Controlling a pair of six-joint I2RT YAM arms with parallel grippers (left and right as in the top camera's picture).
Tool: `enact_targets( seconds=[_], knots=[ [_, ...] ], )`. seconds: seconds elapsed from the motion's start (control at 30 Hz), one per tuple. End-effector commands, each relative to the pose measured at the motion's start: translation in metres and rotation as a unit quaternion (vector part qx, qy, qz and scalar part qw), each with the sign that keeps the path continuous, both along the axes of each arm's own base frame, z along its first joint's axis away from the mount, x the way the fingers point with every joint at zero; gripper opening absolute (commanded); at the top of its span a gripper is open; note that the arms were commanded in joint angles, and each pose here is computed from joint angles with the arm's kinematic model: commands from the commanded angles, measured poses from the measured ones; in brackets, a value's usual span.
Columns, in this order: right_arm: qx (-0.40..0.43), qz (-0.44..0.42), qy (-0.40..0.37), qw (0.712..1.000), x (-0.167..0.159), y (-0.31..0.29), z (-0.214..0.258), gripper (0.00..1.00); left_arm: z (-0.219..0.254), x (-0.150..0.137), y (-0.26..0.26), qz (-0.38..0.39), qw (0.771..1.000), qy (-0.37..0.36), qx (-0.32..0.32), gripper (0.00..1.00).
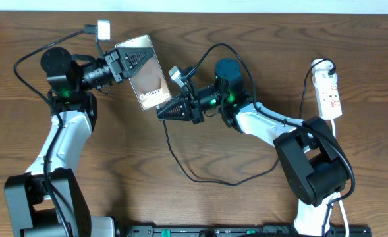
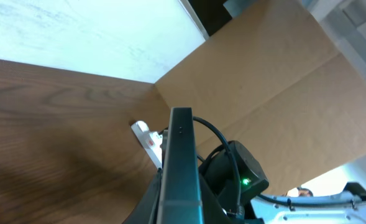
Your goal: Plug charger to phone and switch on socket
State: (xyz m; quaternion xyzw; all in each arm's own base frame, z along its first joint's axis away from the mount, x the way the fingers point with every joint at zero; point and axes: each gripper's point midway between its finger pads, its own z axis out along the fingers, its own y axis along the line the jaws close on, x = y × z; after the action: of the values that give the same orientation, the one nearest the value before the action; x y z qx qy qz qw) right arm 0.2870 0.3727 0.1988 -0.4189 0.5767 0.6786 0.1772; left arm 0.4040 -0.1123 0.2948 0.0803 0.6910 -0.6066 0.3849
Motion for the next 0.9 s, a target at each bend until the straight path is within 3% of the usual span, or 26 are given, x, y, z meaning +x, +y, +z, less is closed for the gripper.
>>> enact_targets(
  seconds=[0.0,0.87],
  knots=[
    [0.013,0.0,-0.025,1.0,0.0,0.003,0.013,0.01,0.004,0.003,0.002,0.009,1.0,0.009,-0.009,0.07],
    [0.014,-0.006,-0.027,1.0,0.003,0.003,0.013,0.01,0.003,-0.014,-0.006,-0.043,0.999,-0.015,0.008,0.07]
  ],
)
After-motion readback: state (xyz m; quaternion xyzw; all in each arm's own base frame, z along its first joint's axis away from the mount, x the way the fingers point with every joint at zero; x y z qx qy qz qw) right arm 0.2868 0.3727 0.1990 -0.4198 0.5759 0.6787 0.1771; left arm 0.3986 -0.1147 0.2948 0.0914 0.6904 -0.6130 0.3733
